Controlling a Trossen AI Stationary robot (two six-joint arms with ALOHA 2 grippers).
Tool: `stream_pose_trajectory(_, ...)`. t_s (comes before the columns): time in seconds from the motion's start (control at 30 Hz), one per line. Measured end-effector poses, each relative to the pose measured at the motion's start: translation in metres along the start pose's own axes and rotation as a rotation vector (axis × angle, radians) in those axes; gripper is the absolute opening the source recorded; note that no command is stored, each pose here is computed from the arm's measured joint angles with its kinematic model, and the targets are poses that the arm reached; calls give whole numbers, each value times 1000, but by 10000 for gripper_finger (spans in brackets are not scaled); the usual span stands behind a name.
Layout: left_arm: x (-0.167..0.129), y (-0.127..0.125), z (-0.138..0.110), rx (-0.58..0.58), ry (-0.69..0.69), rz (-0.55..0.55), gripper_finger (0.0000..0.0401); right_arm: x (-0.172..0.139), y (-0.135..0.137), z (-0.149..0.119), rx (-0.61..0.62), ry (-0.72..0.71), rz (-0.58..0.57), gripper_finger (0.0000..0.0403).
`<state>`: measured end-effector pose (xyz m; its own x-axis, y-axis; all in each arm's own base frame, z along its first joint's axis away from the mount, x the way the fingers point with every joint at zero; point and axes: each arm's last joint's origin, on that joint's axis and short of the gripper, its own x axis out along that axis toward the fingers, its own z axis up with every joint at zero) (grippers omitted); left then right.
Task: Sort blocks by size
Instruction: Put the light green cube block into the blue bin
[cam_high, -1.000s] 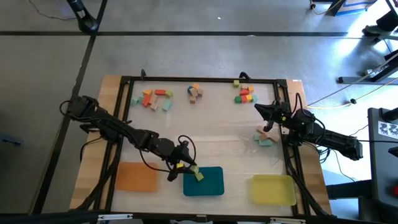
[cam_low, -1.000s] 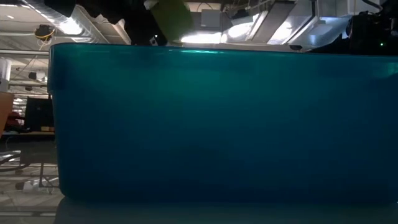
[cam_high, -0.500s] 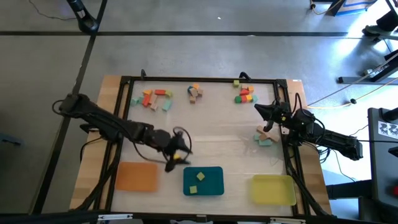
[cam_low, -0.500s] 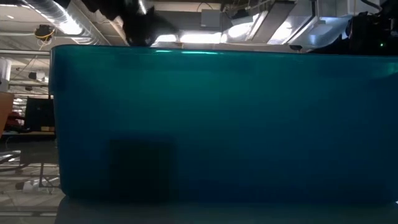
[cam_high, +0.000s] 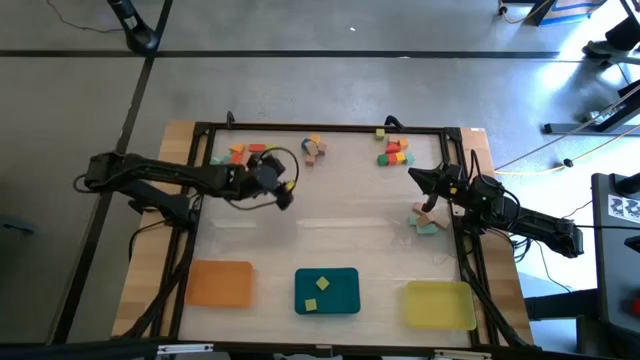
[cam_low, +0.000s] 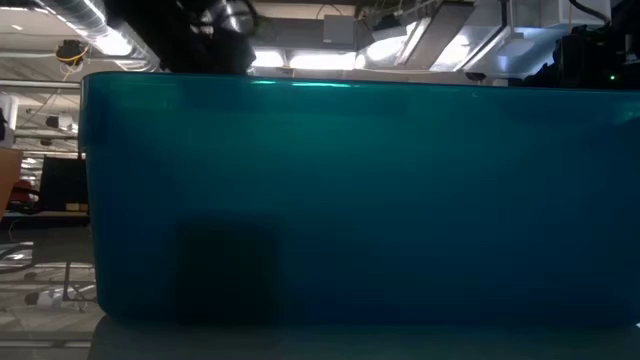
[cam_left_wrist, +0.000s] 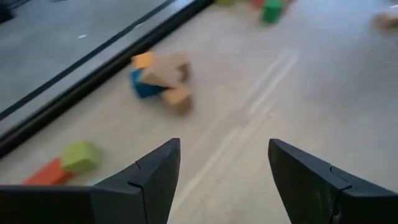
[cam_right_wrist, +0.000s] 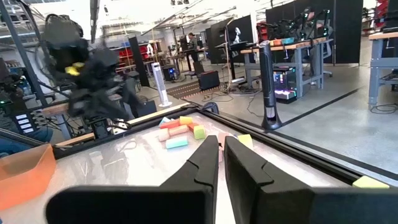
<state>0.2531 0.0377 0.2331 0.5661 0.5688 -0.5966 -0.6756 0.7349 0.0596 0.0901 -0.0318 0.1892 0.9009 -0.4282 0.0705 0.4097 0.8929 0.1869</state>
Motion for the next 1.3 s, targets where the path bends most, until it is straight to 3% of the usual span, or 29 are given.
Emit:
stream_pose_trajectory(0.5,58,65,3,-145,105,274,230,0,0,0,0,0,-1,28)
stream_pose_trajectory(1.1,116,101,-16,-210,189,413,230,0,-1,-5,-8,47,-10,28)
stream_pose_trajectory(1.3,130,108,-24,-229,221,401,230,0,-1,-4,-7,45,-9,28)
